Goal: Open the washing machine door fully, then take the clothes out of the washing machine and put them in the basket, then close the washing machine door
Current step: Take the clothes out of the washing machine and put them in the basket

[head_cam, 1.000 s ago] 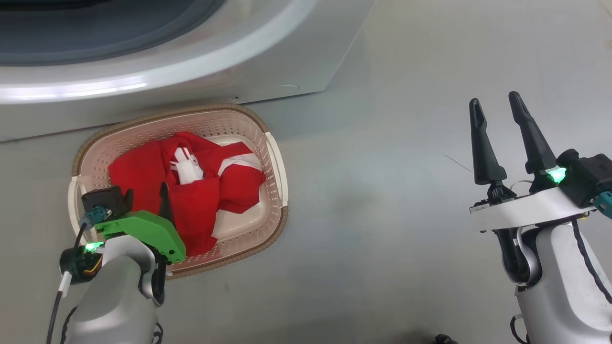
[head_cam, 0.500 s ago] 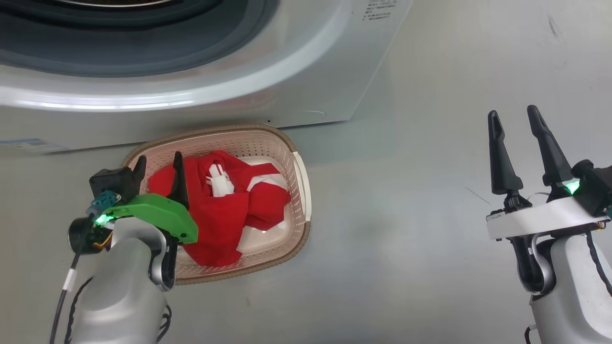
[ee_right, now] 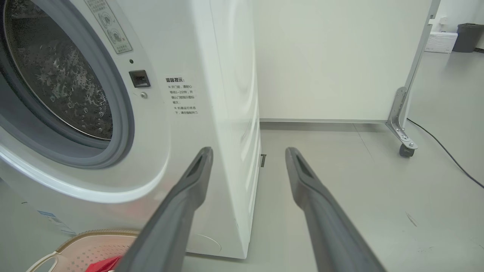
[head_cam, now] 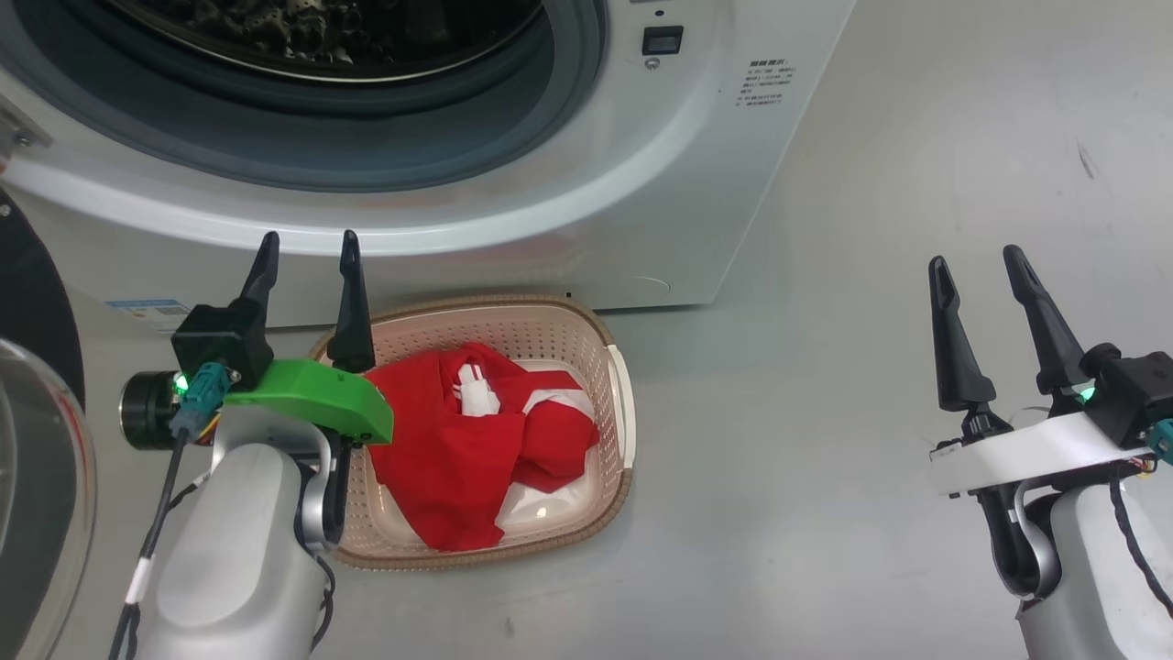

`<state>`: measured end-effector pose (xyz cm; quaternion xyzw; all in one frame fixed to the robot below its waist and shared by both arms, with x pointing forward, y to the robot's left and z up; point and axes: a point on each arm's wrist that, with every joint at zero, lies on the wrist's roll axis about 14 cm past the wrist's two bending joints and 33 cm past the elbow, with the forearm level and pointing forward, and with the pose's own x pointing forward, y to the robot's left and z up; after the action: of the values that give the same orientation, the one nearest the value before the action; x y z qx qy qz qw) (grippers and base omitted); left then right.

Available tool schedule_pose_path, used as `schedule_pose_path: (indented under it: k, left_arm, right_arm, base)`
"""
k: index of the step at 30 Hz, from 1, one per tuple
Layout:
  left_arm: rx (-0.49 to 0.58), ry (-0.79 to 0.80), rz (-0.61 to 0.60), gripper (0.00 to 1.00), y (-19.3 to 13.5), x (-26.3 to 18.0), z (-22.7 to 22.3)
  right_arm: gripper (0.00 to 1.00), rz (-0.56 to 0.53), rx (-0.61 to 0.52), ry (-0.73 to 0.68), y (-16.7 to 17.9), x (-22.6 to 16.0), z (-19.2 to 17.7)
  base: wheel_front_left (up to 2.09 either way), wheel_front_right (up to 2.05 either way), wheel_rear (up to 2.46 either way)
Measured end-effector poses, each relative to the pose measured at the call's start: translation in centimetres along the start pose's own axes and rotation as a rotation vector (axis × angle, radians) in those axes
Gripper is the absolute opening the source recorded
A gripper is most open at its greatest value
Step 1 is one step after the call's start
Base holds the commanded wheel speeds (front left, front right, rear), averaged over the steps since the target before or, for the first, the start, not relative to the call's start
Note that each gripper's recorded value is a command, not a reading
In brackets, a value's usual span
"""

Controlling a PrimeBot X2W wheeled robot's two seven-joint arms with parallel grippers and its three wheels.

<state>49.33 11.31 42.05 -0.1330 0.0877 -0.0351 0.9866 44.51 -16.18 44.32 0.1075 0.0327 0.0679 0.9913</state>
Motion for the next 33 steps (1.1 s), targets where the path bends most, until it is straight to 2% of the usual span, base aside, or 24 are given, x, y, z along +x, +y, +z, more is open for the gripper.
schedule_pose_path:
  k: [9,21,33]
  left_arm:
    - [0.029,-0.069,0.004,1.0,-0.2,-3.6,2.3]
    - [0.03,-0.084,0.023,1.0,0.0,-8.2,2.5]
    - [0.069,-0.122,0.007,1.0,-0.3,-10.6,3.5]
  right_arm:
    - [1.0,0.027,-0.014,-0.026,1.4,-1.6,1.4]
    - [1.0,0.016,-0.04,-0.053,2.1,-4.1,2.7]
    - [1.0,0.008,-0.033,-0.064,2.9,-6.0,3.0]
  base:
    - [0.0,0.0,0.0]
    - [0.0,0.0,0.0]
    - [0.0,0.0,0.0]
